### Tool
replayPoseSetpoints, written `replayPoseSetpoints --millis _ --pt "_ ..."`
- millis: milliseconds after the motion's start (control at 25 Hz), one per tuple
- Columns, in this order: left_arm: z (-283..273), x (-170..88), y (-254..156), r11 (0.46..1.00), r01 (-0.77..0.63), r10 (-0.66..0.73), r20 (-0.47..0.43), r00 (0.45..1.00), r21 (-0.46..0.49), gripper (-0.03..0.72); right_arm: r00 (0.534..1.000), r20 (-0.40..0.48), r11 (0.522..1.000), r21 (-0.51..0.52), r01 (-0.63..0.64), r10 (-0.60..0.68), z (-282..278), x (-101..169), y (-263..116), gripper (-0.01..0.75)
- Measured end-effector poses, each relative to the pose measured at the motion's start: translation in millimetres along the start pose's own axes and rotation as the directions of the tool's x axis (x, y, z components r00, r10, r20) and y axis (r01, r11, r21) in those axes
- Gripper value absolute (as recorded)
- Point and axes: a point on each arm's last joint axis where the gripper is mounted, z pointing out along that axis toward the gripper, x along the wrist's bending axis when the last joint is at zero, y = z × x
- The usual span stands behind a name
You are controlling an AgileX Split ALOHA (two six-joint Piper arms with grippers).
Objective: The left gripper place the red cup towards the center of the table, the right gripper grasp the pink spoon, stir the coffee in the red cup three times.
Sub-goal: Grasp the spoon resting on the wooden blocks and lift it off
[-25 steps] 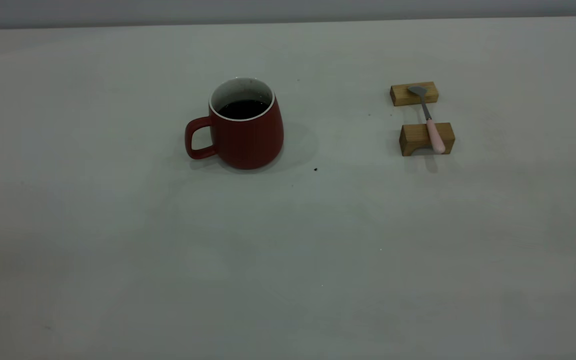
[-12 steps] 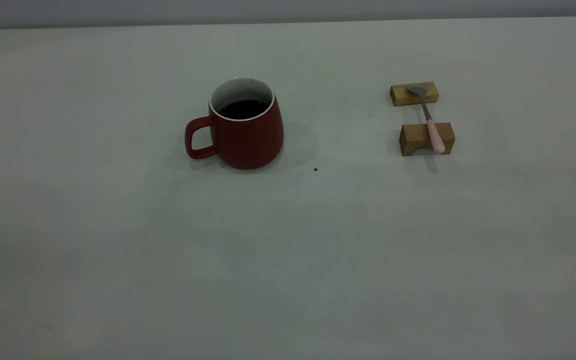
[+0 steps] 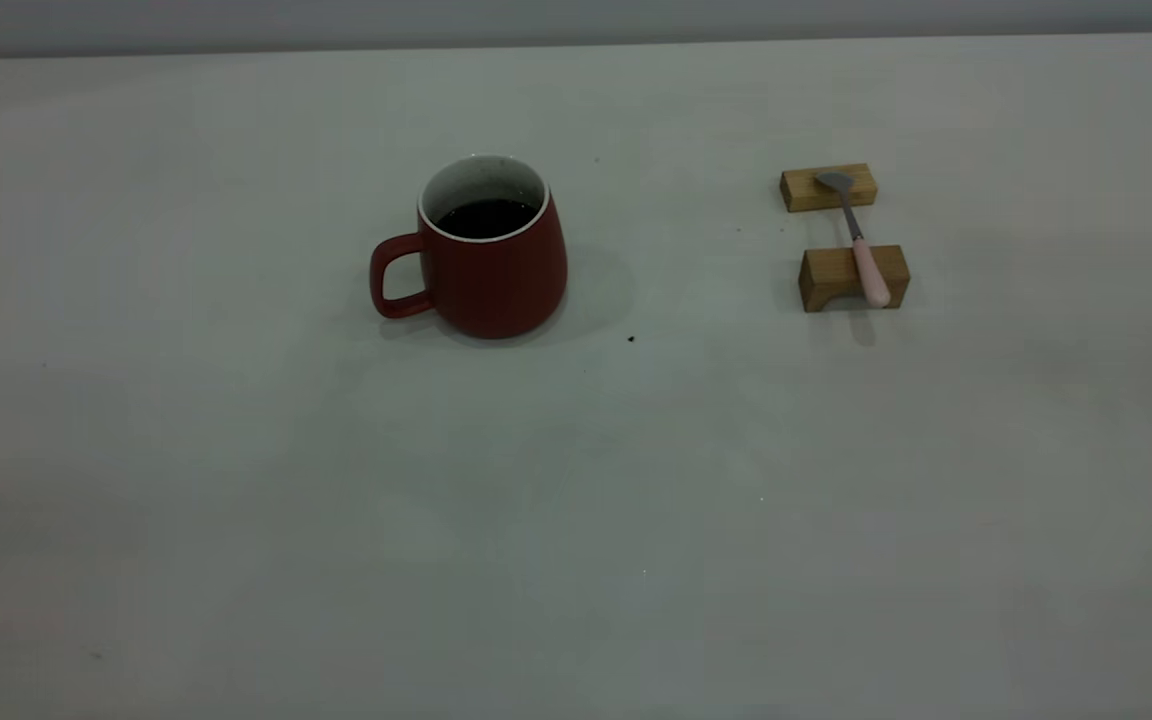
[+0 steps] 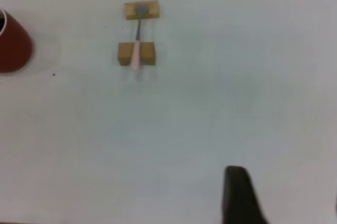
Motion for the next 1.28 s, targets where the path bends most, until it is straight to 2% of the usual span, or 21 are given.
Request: replayPoseSetpoints --millis 120,200,400,800,1280 --pt "0 0 0 1.0 0.0 0.0 0.0 1.0 0.0 0.243 1.0 -0.006 0.996 0.092 -0.02 0.021 36 -1 26 0.591" --pt "0 0 0 1.0 0.0 0.0 0.0 1.0 0.0 0.243 1.0 -0.003 0.985 0.169 -0.028 0.029 65 -3 38 0.618" --pt "0 0 0 1.0 0.001 -0.001 0.0 1.0 0.0 0.243 0.999 -0.048 0.957 0.291 0.015 -0.001 137 5 53 0.626" --pt "0 0 0 1.0 0.001 -0.001 0.0 1.0 0.0 0.243 0.985 -0.15 0.876 0.459 0.151 -0.091 269 55 54 0.626" --pt "0 0 0 1.0 0.001 -0.001 0.0 1.0 0.0 0.243 0.974 -0.187 0.808 0.55 0.209 -0.125 376 88 40 0.624"
